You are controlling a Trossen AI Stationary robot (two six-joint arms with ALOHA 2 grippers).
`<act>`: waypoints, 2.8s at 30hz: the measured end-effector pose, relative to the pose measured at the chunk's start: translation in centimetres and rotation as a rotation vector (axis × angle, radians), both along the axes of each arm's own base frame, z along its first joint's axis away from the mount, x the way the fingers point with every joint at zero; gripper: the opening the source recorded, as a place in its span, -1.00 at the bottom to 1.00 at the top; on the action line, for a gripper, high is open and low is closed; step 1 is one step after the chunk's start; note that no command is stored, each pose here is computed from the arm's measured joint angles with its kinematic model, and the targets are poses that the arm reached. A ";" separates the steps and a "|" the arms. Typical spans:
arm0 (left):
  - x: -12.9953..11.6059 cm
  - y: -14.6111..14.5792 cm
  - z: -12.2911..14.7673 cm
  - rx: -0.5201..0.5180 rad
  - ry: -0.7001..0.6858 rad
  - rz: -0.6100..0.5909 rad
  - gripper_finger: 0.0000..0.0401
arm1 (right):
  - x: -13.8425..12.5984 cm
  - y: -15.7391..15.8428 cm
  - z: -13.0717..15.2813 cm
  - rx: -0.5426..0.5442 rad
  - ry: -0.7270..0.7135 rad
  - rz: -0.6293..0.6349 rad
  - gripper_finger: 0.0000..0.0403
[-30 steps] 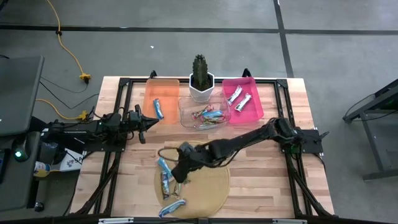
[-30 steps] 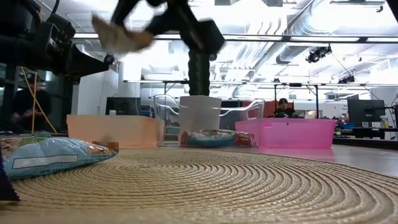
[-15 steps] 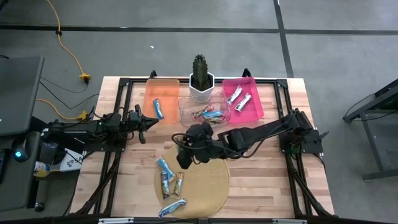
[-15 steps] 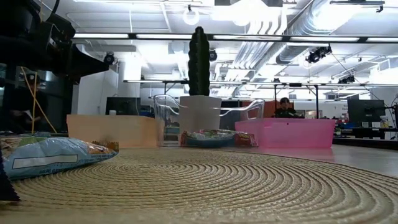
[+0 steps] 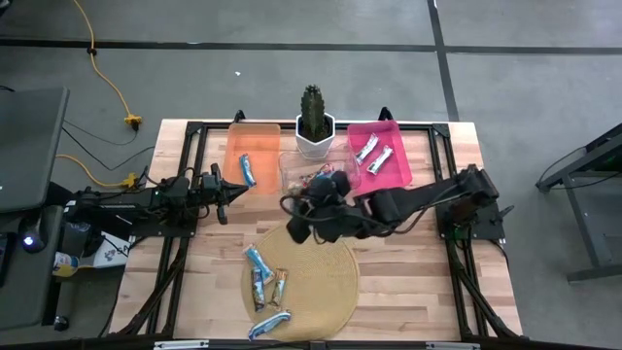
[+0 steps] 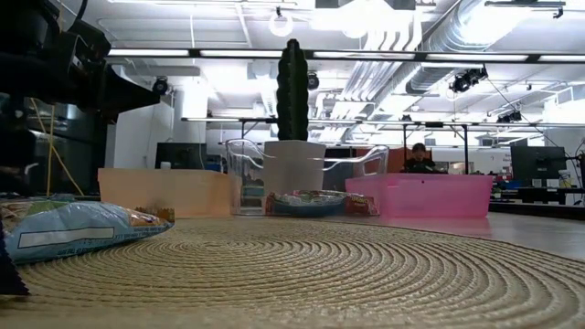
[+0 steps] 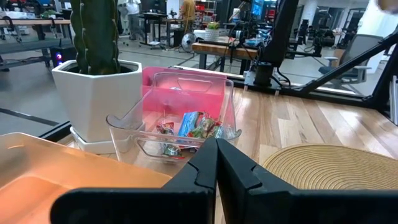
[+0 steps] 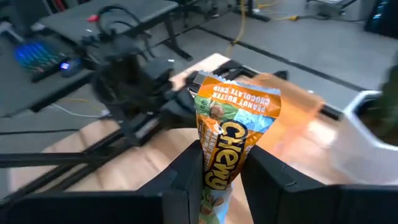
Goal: Pick and place Granola Bars by type
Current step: Put the yellow granola bar into the red bin
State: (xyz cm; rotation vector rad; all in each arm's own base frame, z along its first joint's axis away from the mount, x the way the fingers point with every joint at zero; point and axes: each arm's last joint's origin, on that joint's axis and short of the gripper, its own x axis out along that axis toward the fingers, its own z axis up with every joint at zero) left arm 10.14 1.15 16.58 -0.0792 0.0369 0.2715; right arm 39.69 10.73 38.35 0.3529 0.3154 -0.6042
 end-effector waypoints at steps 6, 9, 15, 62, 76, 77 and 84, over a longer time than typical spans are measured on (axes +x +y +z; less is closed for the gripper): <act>0.0 0.0 0.0 0.000 0.000 0.000 -0.99 | -4.1 -1.5 2.6 -0.079 0.076 -0.073 -0.57; 0.0 0.0 0.0 0.000 0.000 0.000 -0.99 | -6.6 -2.4 3.8 -0.125 0.129 -0.117 -0.57; 0.0 0.0 0.0 0.000 0.000 0.000 -0.99 | -11.6 -4.8 5.0 -0.215 0.260 -0.256 -0.57; 0.0 0.0 0.0 0.000 0.000 0.000 -0.99 | -19.2 -29.6 -16.2 0.434 0.475 -0.246 -0.57; 0.0 0.0 0.0 0.000 0.000 0.000 -0.99 | -18.9 -29.8 -16.0 0.376 0.463 -0.211 -0.08; 0.0 0.0 0.0 0.000 0.000 0.000 -0.99 | -18.9 -29.8 -15.9 0.374 0.456 -0.208 -0.04; 0.0 0.0 0.0 0.000 0.000 0.000 -0.99 | -19.6 -29.0 -13.5 0.334 0.361 -0.213 0.05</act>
